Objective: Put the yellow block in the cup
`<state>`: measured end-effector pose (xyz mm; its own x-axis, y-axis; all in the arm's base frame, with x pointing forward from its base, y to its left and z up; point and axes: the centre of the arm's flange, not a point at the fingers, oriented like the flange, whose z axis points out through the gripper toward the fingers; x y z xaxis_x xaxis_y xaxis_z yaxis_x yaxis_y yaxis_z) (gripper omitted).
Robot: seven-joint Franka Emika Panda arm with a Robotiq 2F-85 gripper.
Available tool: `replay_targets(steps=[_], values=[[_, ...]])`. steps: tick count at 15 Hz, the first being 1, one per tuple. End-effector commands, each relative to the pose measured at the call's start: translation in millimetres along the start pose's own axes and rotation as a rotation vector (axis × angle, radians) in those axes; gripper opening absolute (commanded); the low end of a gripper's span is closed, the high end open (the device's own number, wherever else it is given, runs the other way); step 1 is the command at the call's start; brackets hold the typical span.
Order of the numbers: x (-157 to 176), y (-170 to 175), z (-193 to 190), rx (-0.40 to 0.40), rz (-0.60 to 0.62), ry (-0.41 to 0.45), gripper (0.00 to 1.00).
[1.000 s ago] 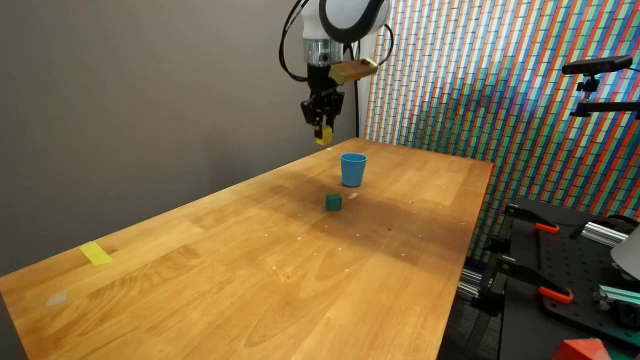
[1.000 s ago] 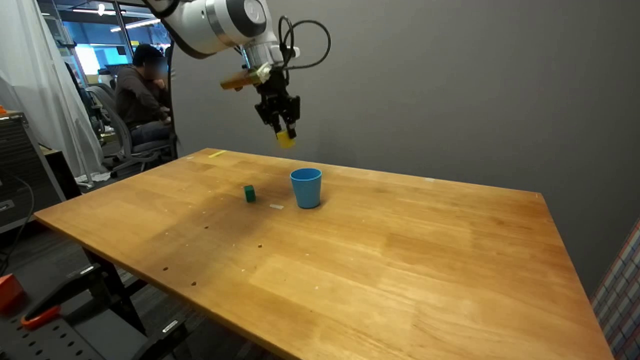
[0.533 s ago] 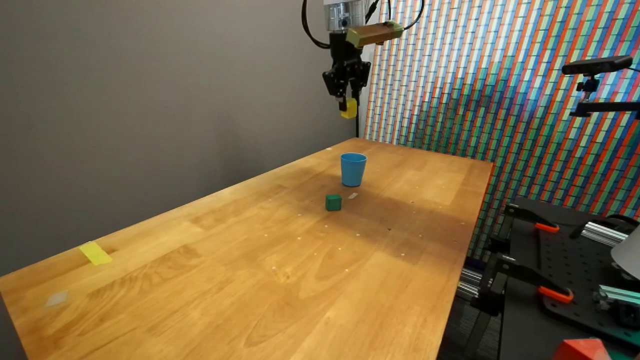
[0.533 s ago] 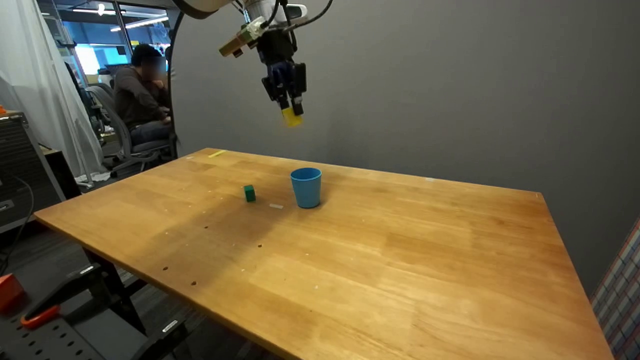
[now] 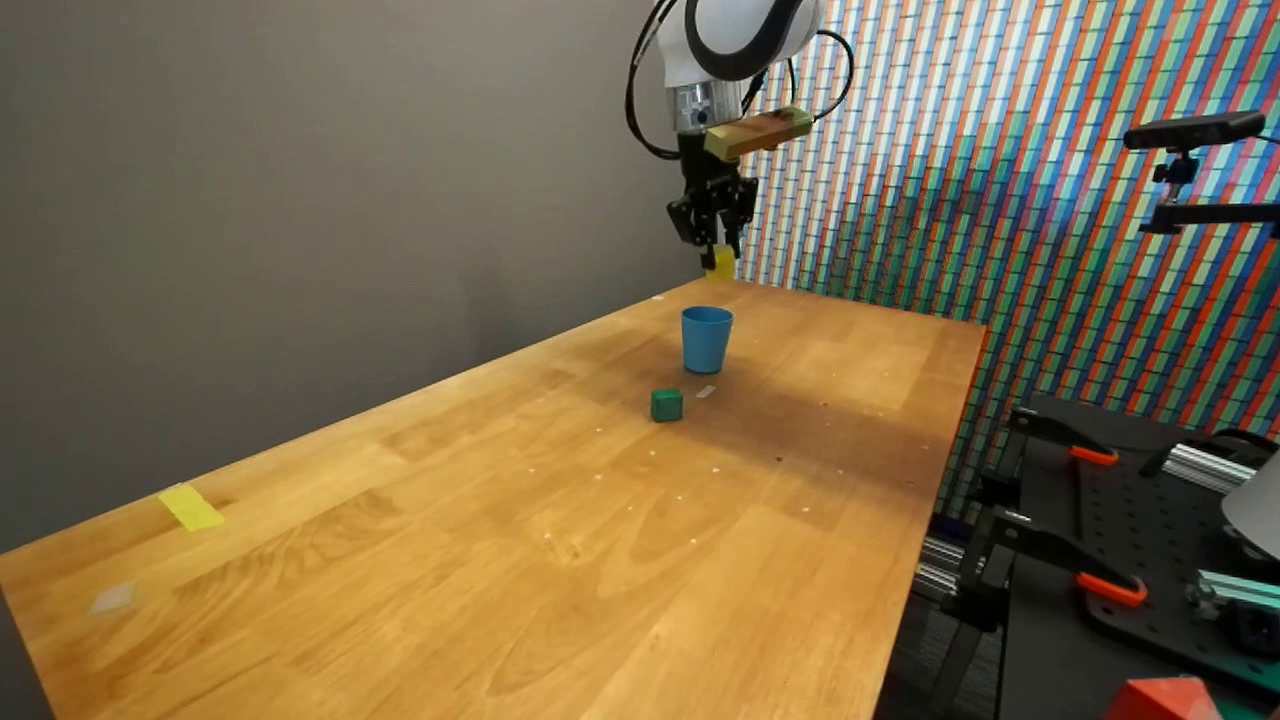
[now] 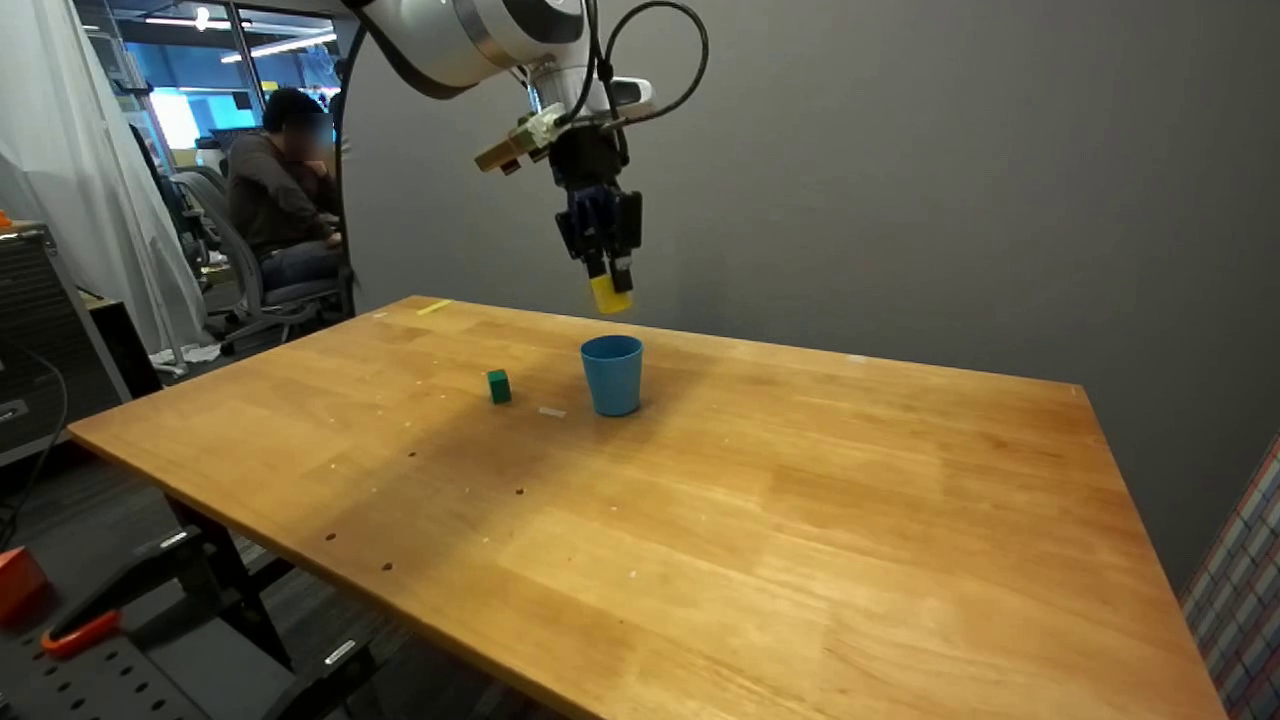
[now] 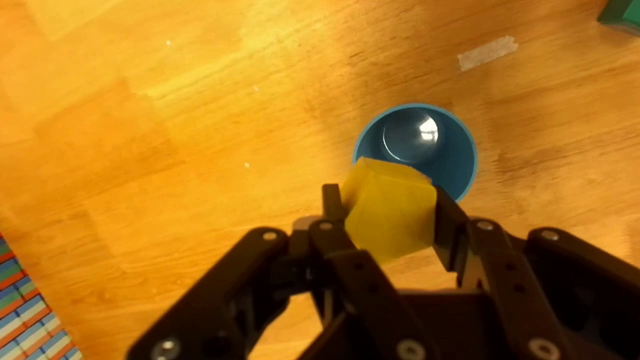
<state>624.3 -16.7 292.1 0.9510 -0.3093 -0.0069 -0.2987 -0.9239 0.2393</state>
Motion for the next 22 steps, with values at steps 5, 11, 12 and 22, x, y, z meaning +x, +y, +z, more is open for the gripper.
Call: replay_targets(steps=[5, 11, 12, 22], values=[[31.0, -22.7, 32.0, 0.063, 0.013, 0.015, 0.69], [3.7, -14.2, 11.8, 0.169, 0.071, 0.038, 1.0], [-6.2, -10.3, -0.1, 0.194, 0.077, 0.058, 1.0], [-119.7, -17.2, -178.5, 0.252, -0.332, 0.292, 1.0]])
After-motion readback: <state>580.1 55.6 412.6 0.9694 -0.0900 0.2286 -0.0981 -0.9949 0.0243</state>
